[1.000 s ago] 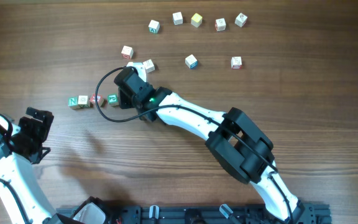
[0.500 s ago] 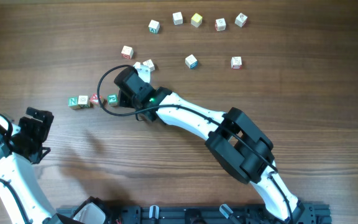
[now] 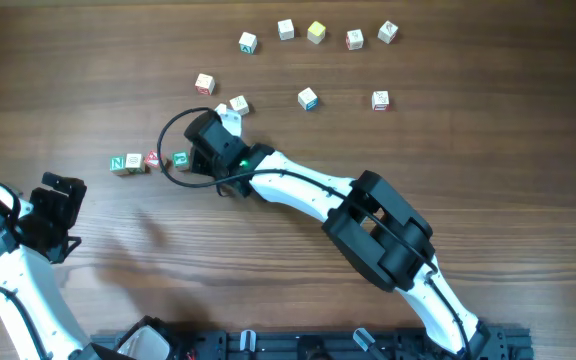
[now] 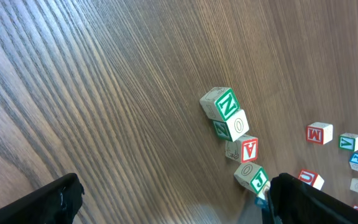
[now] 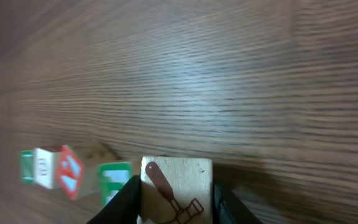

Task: Form a horizontal line
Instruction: 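Carry the white brush-picture block left toward the row end, then lower the brush-picture block right of the green J block and release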

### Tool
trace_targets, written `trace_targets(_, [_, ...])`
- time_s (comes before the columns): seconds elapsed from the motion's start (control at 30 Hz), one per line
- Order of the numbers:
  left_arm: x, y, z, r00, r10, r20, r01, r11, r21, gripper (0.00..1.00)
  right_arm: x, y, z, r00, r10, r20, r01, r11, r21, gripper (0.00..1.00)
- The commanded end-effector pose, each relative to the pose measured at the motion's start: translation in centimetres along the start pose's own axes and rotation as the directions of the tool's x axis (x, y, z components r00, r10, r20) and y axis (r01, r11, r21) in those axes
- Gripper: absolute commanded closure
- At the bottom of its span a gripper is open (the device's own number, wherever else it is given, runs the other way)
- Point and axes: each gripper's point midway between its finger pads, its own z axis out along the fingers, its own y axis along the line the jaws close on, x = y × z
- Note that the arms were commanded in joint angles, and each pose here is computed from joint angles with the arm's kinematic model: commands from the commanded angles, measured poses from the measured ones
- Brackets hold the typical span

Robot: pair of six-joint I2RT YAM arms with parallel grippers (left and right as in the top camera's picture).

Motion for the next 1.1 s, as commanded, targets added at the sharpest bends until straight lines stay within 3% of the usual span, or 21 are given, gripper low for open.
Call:
trace_targets(0.0, [-0.3, -0.1, -0.1, 1.0, 0.008, 0.007, -0.008, 1.0, -0.002, 0.0, 1.9, -0.5, 1.7, 0.999, 0.002, -0.045, -0.002, 1.0, -0.01, 0.86])
trace_targets(0.4, [-0.3, -0.1, -0.1, 1.0, 0.008, 0.007, -0.008, 1.0, -0.002, 0.0, 2.3, 1.3, 1.7, 0.994, -0.082, -0.069, 0.075, 0.992, -0.103, 0.86])
trace_targets(0.57, [-0.3, -0.1, -0.1, 1.0, 0.008, 0.007, -0.008, 1.0, -0.002, 0.0, 2.4, 1.4, 1.7, 0.994, -0.085, -0.069, 0.077, 0.991, -0.105, 0.81])
trace_targets(0.87, [-0.3, -0.1, -0.1, 1.0, 0.008, 0.007, -0.008, 1.0, -0.002, 0.0, 2.3, 0.9, 1.7, 0.995, -0.082, -0.06, 0.077, 0.994, -0.083, 0.48])
trace_targets(1.07, [-0.3, -0.1, -0.1, 1.0, 0.008, 0.007, -0.008, 1.0, -0.002, 0.0, 2.3, 0.9, 1.7, 0.995, -0.081, -0.059, 0.077, 0.994, -0.079, 0.37])
